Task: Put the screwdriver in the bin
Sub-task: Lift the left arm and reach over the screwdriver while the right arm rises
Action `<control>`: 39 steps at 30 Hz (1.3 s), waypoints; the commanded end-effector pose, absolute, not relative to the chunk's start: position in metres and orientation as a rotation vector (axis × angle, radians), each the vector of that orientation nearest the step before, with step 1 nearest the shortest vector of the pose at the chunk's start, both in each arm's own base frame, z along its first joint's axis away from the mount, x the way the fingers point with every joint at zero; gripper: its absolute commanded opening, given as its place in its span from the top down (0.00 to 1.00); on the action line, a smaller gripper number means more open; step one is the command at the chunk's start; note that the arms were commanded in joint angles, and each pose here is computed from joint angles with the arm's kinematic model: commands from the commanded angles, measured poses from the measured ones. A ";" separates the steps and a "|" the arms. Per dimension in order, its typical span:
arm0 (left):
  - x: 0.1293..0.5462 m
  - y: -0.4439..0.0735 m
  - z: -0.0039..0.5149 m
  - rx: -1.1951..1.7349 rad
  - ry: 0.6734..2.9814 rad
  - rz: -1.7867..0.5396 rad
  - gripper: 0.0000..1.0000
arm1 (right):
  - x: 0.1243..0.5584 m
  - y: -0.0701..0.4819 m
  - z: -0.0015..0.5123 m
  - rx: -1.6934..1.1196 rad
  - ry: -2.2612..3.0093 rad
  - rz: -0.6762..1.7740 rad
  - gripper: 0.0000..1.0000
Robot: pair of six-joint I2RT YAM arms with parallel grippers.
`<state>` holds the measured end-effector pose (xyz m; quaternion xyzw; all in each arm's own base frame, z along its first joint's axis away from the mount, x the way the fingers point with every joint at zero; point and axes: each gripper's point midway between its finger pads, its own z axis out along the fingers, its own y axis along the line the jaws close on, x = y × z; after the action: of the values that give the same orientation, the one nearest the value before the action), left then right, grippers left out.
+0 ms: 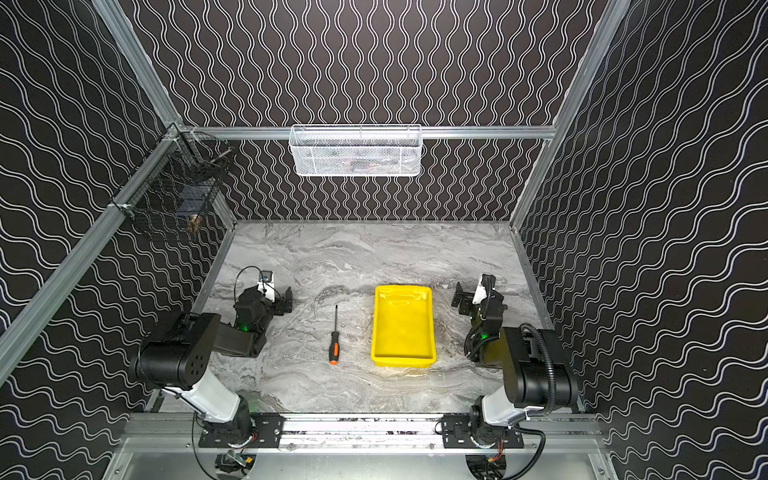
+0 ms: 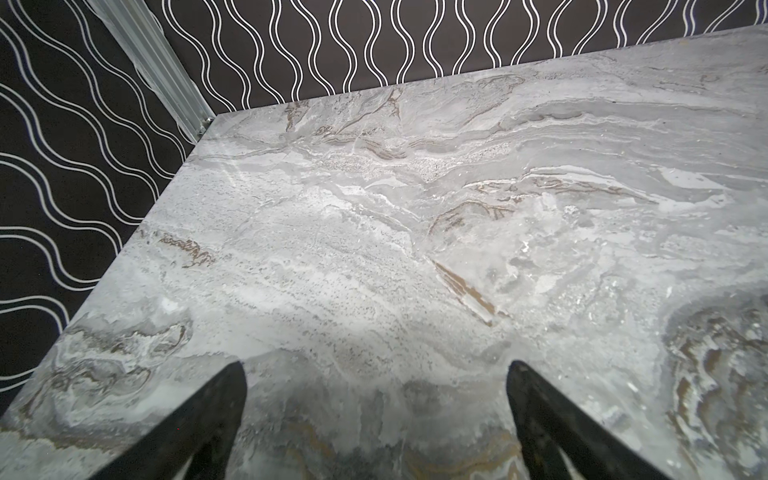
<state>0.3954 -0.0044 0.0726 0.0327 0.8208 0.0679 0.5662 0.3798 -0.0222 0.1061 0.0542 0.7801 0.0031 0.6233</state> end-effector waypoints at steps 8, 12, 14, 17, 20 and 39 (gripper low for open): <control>0.387 -0.002 0.178 -0.255 1.954 0.121 0.01 | 0.384 -0.018 0.179 0.226 1.877 0.112 0.01; 0.374 -0.024 0.209 -0.356 2.092 -0.035 0.01 | 0.378 -0.004 0.213 0.240 1.934 0.226 0.01; 0.364 -0.041 0.222 -0.306 2.138 -0.026 0.01 | 0.372 0.001 0.225 0.246 1.964 0.259 0.01; 0.343 -0.066 0.220 -0.282 2.315 -0.086 0.01 | 0.360 0.014 0.237 0.234 2.046 0.345 0.01; 0.313 -0.096 0.188 -0.272 2.528 -0.209 0.01 | 0.351 0.038 0.238 0.183 2.101 0.507 0.01; 0.213 -0.204 0.080 -0.002 2.852 -0.228 0.11 | 0.322 0.070 0.186 0.099 2.276 0.722 0.01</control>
<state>0.2071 -0.1973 0.0818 0.0016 0.9878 -0.0753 0.1365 0.3251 0.0677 0.1880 0.0472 0.8847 0.2784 0.3710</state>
